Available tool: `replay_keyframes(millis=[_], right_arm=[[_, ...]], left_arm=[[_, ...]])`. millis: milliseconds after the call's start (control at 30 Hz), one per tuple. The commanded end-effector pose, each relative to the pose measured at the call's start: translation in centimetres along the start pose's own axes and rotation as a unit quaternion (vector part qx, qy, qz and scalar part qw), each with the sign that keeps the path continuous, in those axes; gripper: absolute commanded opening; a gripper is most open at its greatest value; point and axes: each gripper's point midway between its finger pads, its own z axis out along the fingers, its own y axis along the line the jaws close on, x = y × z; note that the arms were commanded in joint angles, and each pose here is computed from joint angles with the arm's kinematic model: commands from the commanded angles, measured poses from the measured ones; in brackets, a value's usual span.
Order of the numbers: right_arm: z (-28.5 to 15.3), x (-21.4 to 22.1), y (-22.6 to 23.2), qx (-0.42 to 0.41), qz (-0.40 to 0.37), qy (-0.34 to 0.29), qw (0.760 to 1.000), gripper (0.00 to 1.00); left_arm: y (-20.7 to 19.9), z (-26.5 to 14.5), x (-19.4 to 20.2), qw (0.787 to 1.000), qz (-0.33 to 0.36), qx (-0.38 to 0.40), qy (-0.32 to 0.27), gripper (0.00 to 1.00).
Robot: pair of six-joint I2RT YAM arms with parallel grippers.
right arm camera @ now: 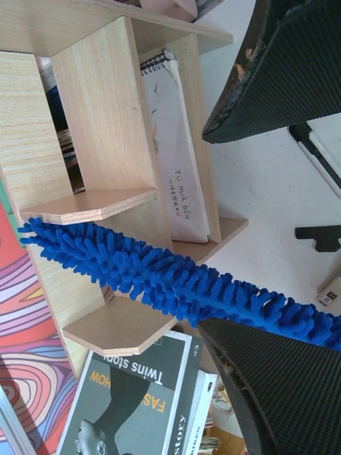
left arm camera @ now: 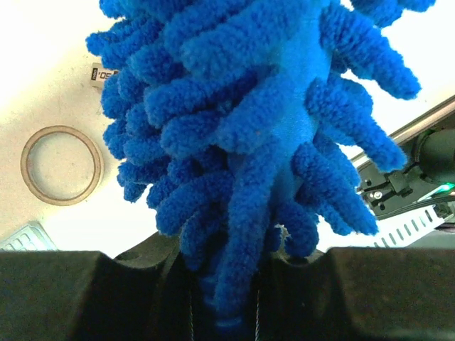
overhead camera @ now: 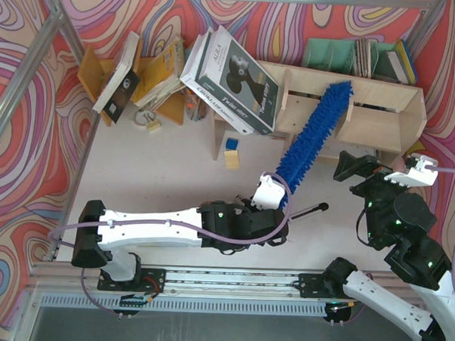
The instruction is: Dust the bookshelf with a duster
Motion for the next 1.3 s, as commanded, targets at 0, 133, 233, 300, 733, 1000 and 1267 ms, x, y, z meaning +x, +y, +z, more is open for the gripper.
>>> replay_keyframes(millis=[0,133,233,300,733,1000,1267], right_arm=[[-0.1,-0.3,-0.4,0.01,0.006,-0.004,1.0,0.99],[-0.1,-0.2,-0.3,0.009,0.006,-0.004,1.0,0.99],[0.0,0.0,-0.3,0.009,0.008,-0.002,1.0,0.99],[0.0,0.2,-0.2,0.008,0.009,-0.001,1.0,0.99],[0.1,0.1,-0.2,0.008,0.007,-0.001,1.0,0.99],[0.1,0.2,-0.1,0.008,0.006,-0.001,1.0,0.99],[0.1,0.3,-0.3,0.01,0.004,-0.001,1.0,0.99]], left_arm=[[0.8,0.5,0.9,1.0,0.019,-0.003,0.016,0.0],[2.4,0.8,3.7,0.998,0.026,-0.022,0.059,0.0],[3.5,0.6,5.0,0.996,0.024,-0.037,0.078,0.0],[4.5,0.1,5.0,0.996,0.017,-0.052,0.075,0.0],[7.4,-2.1,1.4,0.992,-0.061,-0.108,-0.002,0.0],[3.1,-0.2,0.4,0.998,-0.017,-0.05,0.015,0.0],[-0.1,1.1,-0.7,0.999,0.022,-0.011,0.021,0.0]])
